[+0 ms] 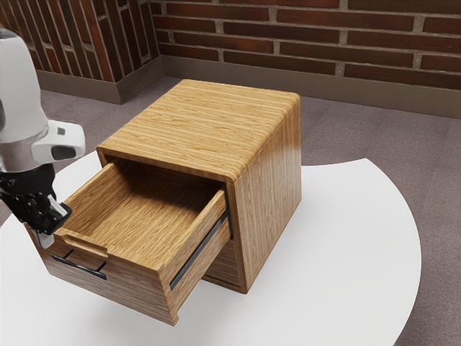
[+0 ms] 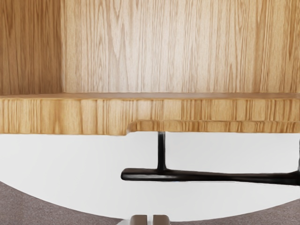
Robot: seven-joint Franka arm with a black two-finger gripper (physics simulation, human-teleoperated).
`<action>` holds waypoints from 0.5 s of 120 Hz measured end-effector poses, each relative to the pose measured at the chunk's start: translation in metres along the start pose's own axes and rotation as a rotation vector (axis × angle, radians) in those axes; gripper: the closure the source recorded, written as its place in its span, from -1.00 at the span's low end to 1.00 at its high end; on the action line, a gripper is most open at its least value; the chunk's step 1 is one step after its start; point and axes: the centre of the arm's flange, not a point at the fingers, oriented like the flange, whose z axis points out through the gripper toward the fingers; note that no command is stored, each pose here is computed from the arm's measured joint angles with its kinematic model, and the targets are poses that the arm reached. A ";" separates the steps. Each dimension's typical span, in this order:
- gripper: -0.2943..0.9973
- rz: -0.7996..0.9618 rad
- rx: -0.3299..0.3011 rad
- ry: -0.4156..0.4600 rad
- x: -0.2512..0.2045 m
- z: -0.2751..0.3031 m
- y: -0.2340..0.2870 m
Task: Push the drawer handle with one arm to close the drawer
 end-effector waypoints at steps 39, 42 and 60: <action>0.67 -0.087 -0.056 0.020 0.014 0.056 0.016; 0.67 -0.098 -0.060 0.021 0.017 0.058 0.015; 0.67 -0.140 -0.070 0.056 0.032 0.064 0.014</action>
